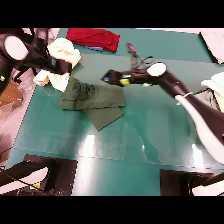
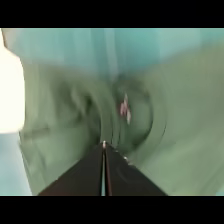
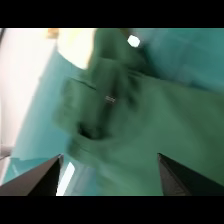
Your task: Fold the shirts.
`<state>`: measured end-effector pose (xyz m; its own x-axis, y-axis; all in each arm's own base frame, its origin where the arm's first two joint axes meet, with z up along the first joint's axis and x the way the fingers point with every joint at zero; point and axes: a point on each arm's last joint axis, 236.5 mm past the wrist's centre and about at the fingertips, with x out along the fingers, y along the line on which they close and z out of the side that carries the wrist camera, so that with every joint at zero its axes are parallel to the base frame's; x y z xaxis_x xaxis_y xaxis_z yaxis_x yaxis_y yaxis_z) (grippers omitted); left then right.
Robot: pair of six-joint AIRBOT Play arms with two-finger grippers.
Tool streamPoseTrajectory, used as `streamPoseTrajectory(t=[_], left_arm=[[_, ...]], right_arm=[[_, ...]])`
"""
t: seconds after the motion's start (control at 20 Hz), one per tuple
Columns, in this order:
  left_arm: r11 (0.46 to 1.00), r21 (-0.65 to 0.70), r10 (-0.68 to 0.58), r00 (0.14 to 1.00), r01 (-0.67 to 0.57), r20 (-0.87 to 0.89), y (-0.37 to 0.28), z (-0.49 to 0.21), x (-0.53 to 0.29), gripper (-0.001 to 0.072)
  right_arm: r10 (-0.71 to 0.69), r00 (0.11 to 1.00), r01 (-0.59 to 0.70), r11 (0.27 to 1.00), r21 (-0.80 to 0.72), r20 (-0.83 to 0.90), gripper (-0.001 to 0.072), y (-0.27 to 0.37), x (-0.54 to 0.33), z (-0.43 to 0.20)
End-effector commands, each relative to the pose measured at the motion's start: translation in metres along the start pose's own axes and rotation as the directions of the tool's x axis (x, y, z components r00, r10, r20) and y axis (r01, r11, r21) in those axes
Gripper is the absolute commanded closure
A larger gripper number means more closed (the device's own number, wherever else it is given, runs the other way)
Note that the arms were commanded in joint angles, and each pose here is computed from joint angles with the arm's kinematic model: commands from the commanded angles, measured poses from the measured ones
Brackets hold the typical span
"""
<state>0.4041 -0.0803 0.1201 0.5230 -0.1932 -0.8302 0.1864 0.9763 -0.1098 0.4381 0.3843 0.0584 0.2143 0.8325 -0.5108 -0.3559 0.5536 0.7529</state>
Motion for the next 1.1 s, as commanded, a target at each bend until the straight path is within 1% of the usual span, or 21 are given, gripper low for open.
streamPoseTrajectory(t=[0.0, 0.1, 0.2, 0.3, 0.5, 0.7, 0.8, 0.85, 0.9, 0.95, 1.05], left_arm=[[1.000, 0.004, -0.017, 0.984, 0.018, -0.175, 0.000, -0.059, 0.028, 0.0674], [0.999, -0.013, -0.046, 0.982, 0.044, -0.185, -0.006, -0.065, 0.033, 0.0675], [0.997, -0.032, -0.078, 0.986, 0.074, -0.148, -0.013, -0.056, 0.033, 0.0675], [0.996, -0.040, -0.091, 0.984, 0.086, -0.151, -0.016, -0.057, 0.033, 0.0675], [0.995, -0.045, -0.100, 0.979, 0.094, -0.178, -0.019, -0.063, 0.032, 0.0675], [0.994, -0.049, -0.103, 0.978, 0.096, -0.181, -0.019, -0.063, 0.031, 0.0675], [0.994, -0.049, -0.104, 0.978, 0.096, -0.181, -0.020, -0.063, 0.031, 0.0675], [0.994, -0.049, -0.104, 0.978, 0.096, -0.182, -0.020, -0.064, 0.031, 0.0675], [0.994, -0.049, -0.104, 0.977, 0.097, -0.184, -0.020, -0.064, 0.031, 0.0675], [0.994, -0.049, -0.104, 0.977, 0.097, -0.188, -0.020, -0.065, 0.031, 0.0675], [0.994, -0.049, -0.105, 0.975, 0.097, -0.196, -0.020, -0.067, 0.030, 0.0675]], right_arm=[[-0.088, 0.993, 0.101, 0.976, 0.192, -0.074, 0.0011, -0.093, -0.051, -0.016], [-0.105, 0.990, 0.126, 0.958, 0.256, -0.095, -0.0001, -0.123, -0.054, -0.026], [-0.079, 0.983, 0.122, 0.955, 0.270, -0.165, 0.0000, -0.129, -0.042, -0.040], [-0.056, 0.975, 0.112, 0.960, 0.257, -0.215, -0.0001, -0.128, -0.021, -0.048], [-0.018, 0.961, 0.085, 0.970, 0.229, -0.277, 0.0000, -0.113, 0.022, -0.052], [0.026, 0.939, 0.040, 0.982, 0.184, -0.343, 0.0000, -0.078, 0.067, -0.065], [0.037, 0.941, 0.020, 0.986, 0.163, -0.335, 0.0021, -0.061, 0.087, -0.063], [0.046, 0.944, 0.005, 0.988, 0.153, -0.326, 0.0212, -0.051, 0.096, -0.060], [0.072, 0.947, -0.031, 0.991, 0.134, -0.314, 0.0572, -0.038, 0.100, -0.054], [0.111, 0.952, -0.080, 0.990, 0.118, -0.286, 0.0688, -0.021, 0.099, -0.043], [0.149, 0.969, -0.130, 0.986, 0.106, -0.200, 0.0691, 0.002, 0.078, -0.009]])
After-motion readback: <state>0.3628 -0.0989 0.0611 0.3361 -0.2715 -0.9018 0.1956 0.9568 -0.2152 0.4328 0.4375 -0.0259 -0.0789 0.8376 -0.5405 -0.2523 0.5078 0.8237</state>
